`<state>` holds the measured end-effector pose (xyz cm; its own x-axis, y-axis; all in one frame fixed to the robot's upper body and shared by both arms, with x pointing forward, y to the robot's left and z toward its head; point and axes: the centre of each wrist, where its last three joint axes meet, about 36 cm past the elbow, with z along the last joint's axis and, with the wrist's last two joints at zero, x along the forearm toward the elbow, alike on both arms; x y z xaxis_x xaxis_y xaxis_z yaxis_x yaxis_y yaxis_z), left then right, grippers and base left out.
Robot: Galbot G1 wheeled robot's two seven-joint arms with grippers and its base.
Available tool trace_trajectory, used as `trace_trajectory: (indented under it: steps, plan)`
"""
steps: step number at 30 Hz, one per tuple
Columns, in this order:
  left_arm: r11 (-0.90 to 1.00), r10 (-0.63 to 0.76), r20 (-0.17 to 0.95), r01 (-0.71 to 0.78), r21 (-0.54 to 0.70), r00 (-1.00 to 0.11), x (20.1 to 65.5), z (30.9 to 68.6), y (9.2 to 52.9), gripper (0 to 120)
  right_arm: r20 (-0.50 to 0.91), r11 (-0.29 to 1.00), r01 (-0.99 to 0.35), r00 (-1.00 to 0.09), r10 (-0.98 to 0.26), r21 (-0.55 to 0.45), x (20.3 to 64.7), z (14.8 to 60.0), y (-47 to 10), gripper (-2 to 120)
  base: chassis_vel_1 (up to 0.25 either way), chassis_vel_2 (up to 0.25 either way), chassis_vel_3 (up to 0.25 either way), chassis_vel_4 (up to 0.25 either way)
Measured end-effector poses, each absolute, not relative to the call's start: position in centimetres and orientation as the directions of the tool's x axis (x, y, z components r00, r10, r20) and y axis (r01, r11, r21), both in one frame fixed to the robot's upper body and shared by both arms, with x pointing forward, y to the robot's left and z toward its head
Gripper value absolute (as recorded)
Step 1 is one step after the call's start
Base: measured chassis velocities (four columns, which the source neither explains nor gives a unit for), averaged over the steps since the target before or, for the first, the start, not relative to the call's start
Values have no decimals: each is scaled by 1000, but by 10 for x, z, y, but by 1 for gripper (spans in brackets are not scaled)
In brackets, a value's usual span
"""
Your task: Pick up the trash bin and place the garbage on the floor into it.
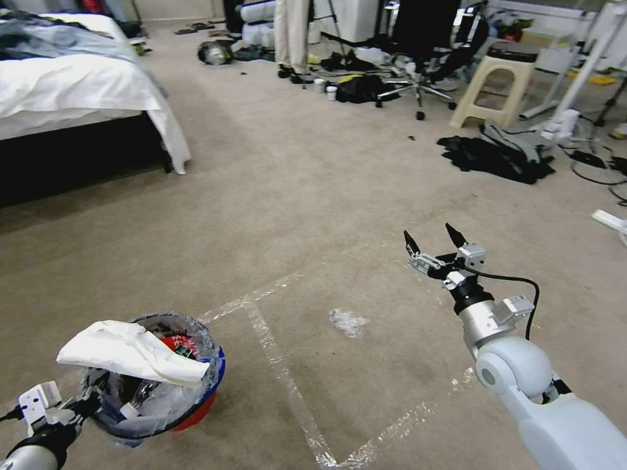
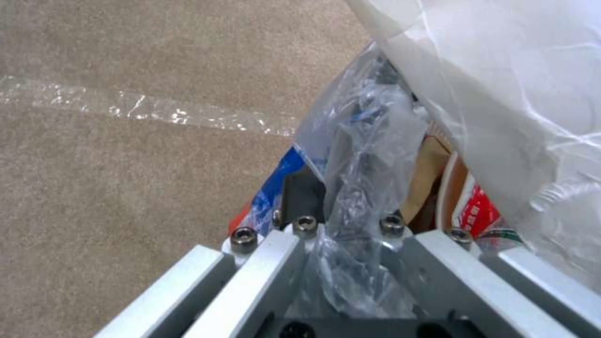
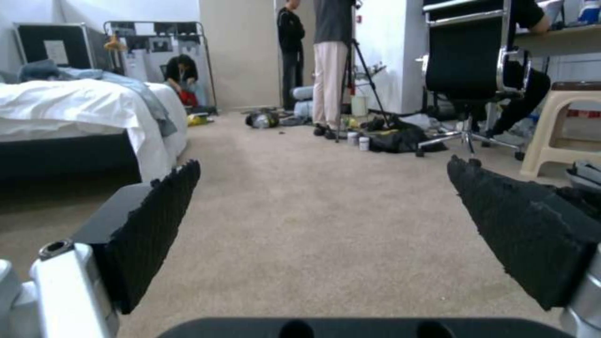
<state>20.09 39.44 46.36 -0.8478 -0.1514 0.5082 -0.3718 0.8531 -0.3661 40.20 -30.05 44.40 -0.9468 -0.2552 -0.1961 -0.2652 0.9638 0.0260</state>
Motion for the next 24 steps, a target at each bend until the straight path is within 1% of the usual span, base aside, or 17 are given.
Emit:
trace_trajectory:
  steps: [6,11,19,24]
  plan:
    - [852,-158,506,-376,-365,-848,201,464,396,1,-194,963,-268,-946,-258,23,405,442,-301,100,0,0,0,0]
    - [852,-158,505,-376,-365,-849,201,465,396,1,-193,963,-268,-947,-259,23,405,441,-301,100,-54,18,29,-52]
    - [850,-157,505,-376,-369,-849,202,464,397,1,-198,964,-266,-946,-258,11,407,437,-302,100,-123,115,120,-104]
    - [848,-155,505,-377,-372,-849,203,463,396,1,-201,964,-266,-944,-260,2,407,437,-302,100,-36,46,28,-37]
